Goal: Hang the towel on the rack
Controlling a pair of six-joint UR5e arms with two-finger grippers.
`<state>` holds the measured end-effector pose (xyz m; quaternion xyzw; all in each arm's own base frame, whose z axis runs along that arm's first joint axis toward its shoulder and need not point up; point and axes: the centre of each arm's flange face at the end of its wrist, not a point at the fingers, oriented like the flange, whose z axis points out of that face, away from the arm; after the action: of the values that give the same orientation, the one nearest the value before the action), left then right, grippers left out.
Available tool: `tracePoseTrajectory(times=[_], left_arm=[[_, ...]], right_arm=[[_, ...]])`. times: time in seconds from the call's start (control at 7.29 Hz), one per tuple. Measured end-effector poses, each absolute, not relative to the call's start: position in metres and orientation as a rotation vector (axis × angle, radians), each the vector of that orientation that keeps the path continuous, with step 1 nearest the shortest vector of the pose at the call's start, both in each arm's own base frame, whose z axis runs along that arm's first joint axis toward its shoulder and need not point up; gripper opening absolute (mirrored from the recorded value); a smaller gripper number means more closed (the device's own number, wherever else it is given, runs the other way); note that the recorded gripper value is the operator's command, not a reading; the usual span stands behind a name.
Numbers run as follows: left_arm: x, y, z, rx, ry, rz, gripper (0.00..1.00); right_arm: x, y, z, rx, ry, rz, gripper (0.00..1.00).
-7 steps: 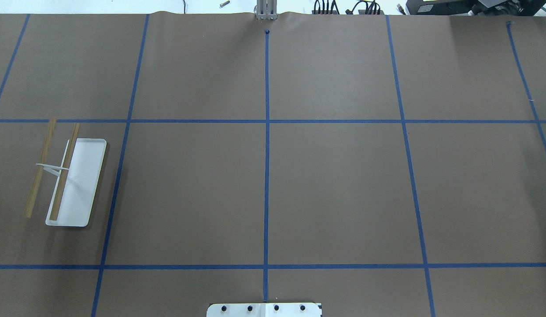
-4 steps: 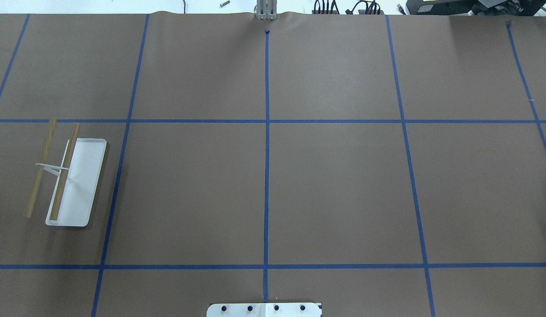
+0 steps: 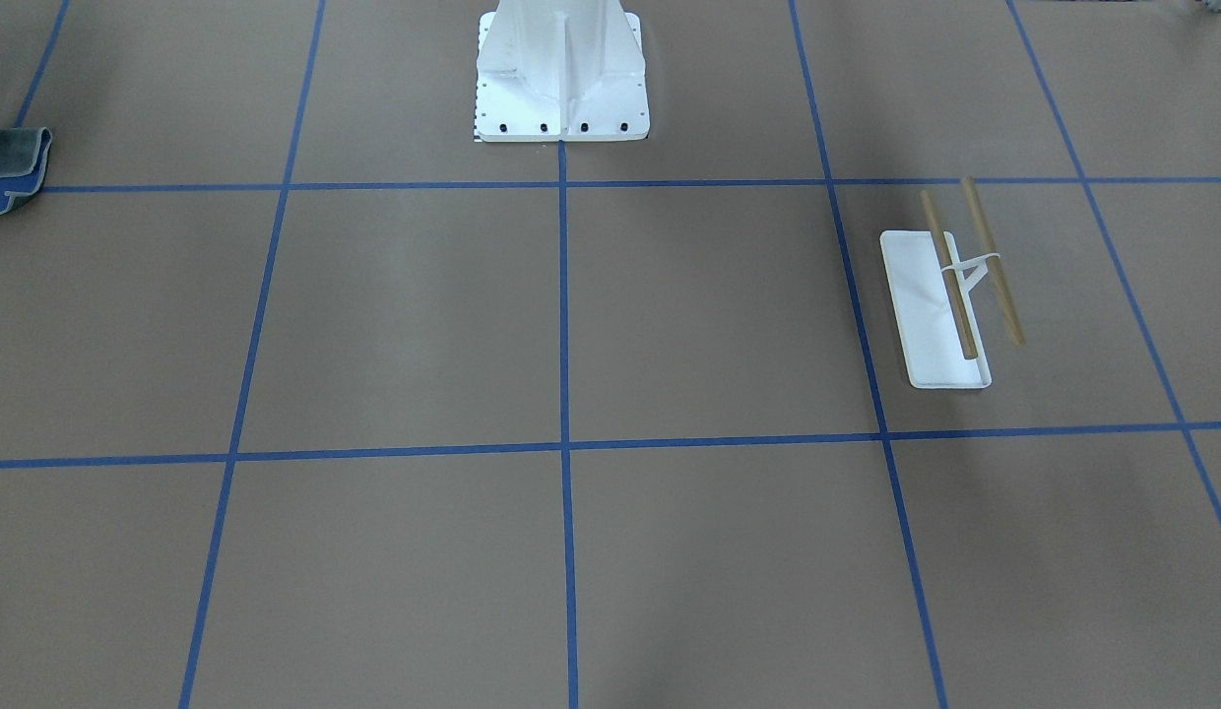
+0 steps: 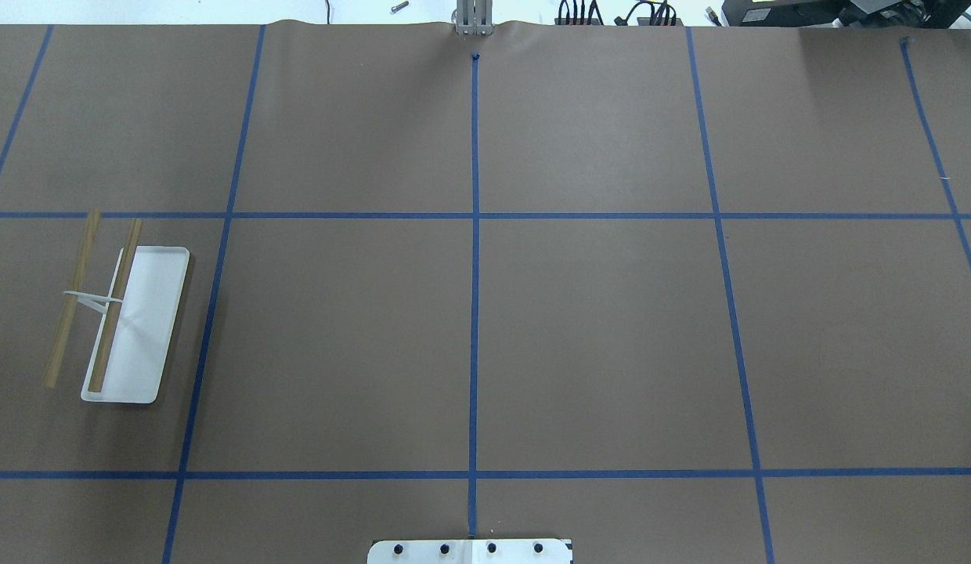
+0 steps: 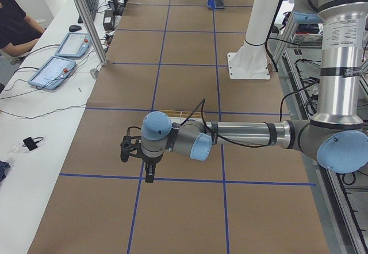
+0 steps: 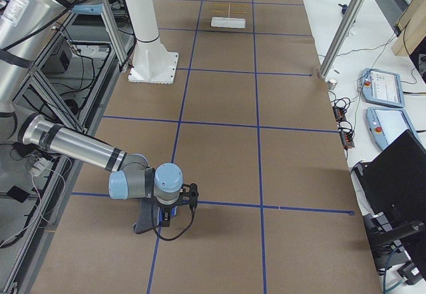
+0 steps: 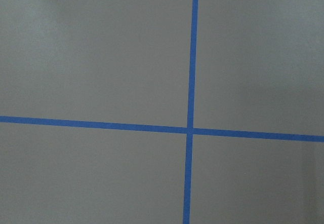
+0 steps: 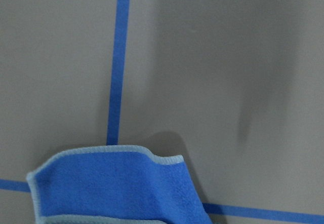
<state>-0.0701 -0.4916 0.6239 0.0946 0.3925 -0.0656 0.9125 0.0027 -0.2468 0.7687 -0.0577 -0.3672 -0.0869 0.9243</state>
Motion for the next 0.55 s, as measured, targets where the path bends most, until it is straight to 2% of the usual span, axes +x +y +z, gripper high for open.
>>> tracePoseTrajectory(times=[0.55], left_arm=[[-0.069,-0.491,0.615,0.205,0.834,-0.126,0.98]], right_arm=[[0.006,-0.233,0.792,-0.123,-0.704,-0.282,1.0]])
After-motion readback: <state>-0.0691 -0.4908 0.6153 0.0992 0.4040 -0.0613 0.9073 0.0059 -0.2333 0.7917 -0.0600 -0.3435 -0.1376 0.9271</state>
